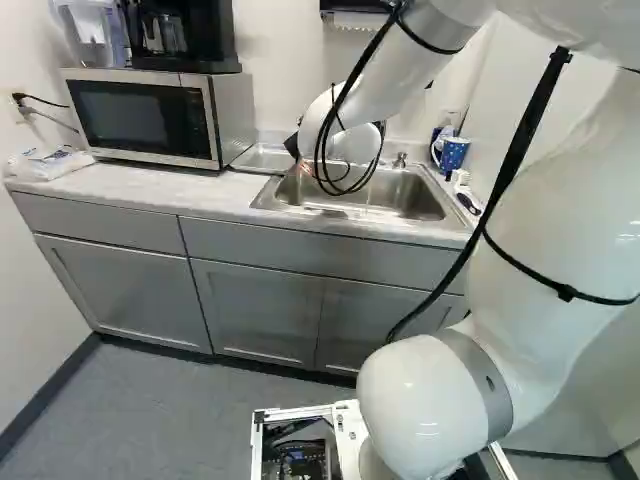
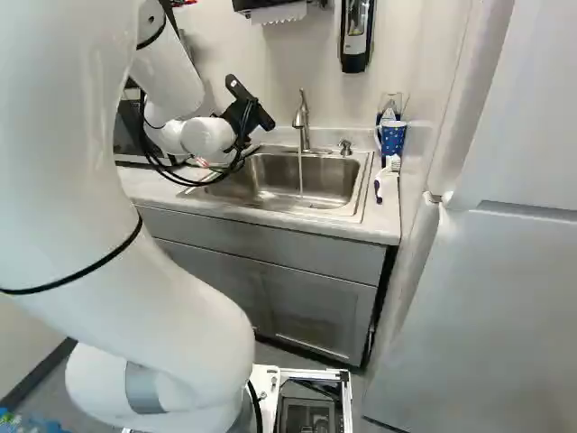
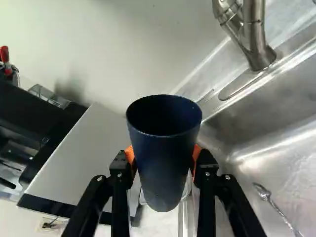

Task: Rinse the cup and place it in the tray

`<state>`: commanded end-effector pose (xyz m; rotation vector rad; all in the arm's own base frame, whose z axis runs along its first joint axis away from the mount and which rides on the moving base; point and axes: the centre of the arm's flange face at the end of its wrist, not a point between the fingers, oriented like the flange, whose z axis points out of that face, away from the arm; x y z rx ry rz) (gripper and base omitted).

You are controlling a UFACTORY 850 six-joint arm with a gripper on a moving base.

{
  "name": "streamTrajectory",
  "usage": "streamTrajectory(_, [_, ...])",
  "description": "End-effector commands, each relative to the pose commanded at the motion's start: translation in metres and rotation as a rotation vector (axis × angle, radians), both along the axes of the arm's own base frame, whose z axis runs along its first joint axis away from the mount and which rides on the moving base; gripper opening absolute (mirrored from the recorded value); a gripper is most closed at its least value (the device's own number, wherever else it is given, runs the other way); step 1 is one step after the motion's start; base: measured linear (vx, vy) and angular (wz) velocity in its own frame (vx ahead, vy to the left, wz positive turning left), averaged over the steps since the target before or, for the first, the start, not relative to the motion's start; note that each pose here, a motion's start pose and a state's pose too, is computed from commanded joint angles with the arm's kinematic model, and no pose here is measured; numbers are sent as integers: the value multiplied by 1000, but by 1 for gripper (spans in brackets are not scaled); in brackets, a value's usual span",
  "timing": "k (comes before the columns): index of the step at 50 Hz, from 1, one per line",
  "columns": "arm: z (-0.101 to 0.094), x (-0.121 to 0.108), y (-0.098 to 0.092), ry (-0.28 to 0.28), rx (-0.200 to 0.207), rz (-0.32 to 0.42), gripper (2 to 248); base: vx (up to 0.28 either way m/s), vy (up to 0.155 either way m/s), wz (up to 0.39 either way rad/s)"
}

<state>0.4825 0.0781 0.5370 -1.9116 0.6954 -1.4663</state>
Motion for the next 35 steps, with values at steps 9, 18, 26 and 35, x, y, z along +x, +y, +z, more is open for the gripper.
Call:
streamTrajectory(9, [0,0,0,-15,-92,18,124,0,0,0])
streamTrajectory(18, [0,0,0,-30,-183,36,124,0,0,0])
streamTrajectory(26, [0,0,0,-43,-265,51,124,0,0,0])
streamTrajectory(35, [0,0,0,-58,-357,69,124,0,0,0])
